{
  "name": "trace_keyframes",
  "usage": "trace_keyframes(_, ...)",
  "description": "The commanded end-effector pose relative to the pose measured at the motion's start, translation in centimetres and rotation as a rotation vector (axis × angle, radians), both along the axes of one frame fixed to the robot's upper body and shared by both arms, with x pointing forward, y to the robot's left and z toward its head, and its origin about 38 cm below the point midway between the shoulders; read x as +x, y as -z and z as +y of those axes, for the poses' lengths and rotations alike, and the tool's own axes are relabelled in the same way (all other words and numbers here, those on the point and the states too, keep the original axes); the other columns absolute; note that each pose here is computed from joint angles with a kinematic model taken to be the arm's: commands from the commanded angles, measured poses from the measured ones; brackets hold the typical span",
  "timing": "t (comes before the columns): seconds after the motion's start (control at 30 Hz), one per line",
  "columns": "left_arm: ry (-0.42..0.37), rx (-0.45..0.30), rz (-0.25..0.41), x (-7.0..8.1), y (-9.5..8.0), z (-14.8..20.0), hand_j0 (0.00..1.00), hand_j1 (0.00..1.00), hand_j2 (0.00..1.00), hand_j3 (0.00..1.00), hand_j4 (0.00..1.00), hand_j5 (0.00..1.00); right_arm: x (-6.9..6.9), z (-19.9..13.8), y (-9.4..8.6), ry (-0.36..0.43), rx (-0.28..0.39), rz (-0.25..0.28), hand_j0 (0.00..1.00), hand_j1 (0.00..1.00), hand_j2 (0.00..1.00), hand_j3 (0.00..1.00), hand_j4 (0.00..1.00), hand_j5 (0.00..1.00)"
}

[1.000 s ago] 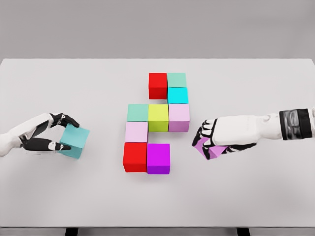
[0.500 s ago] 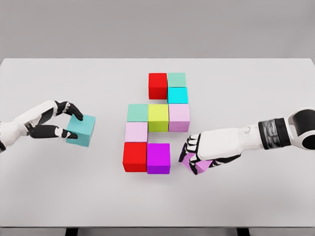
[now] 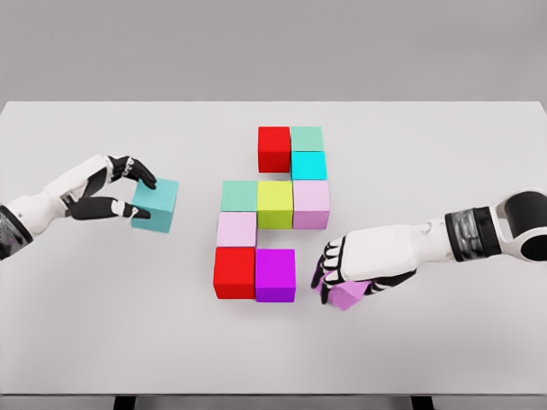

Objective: Assemble the squares on the desktop into the number 2

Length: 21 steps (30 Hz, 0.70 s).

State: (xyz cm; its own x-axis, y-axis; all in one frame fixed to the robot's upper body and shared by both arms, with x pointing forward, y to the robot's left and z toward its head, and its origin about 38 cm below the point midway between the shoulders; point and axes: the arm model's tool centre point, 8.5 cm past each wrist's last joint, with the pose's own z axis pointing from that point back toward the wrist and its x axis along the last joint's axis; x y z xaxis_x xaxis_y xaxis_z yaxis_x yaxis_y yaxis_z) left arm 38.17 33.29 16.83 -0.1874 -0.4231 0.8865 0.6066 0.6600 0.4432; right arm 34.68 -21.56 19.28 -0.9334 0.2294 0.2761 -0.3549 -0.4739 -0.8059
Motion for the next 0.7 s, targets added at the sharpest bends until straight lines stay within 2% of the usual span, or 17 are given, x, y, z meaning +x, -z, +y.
trace_keyframes(0.0,-0.008,-0.022,0.009,0.2,0.8,-0.6,0.46,0.46,0.46,0.46,0.46,0.46,0.0,0.0,-0.1,0.004,0.006,0.004,1.00,1.00,1.00,1.00,1.00,1.00)
trace_keyframes(0.1,-0.022,-0.036,0.022,1.1,0.8,-1.2,0.46,0.46,0.46,0.46,0.46,0.46,0.1,-0.2,-0.3,0.009,0.003,0.001,1.00,1.00,1.00,1.00,1.00,1.00)
trace_keyframes(0.2,-0.024,-0.038,0.013,1.5,0.7,-1.6,0.46,0.46,0.46,0.46,0.46,0.46,0.7,-1.1,-1.4,0.031,-0.002,-0.025,1.00,1.00,1.00,1.00,1.00,1.00)
trace_keyframes(0.3,-0.038,-0.045,0.019,2.2,0.9,-1.9,0.46,0.46,0.46,0.46,0.46,0.46,0.9,-1.3,-2.2,0.040,0.021,-0.016,1.00,1.00,1.00,1.00,1.00,1.00)
trace_keyframes(0.43,-0.045,-0.055,0.019,2.7,1.0,-2.2,0.46,0.46,0.46,0.46,0.46,0.46,1.9,-3.8,-5.2,0.107,0.027,-0.083,1.00,1.00,1.00,1.00,1.00,1.00)
trace_keyframes(0.57,-0.061,-0.059,0.018,3.6,1.3,-2.5,0.46,0.46,0.46,0.46,0.46,0.46,1.1,-9.3,-6.0,0.216,-0.081,-0.091,1.00,1.00,1.00,1.00,1.00,1.00)
trace_keyframes(0.67,-0.067,-0.070,0.017,4.1,1.4,-2.8,0.46,0.46,0.46,0.46,0.46,0.46,-0.1,-11.4,-4.3,0.250,-0.143,-0.036,1.00,1.00,1.00,1.00,1.00,1.00)
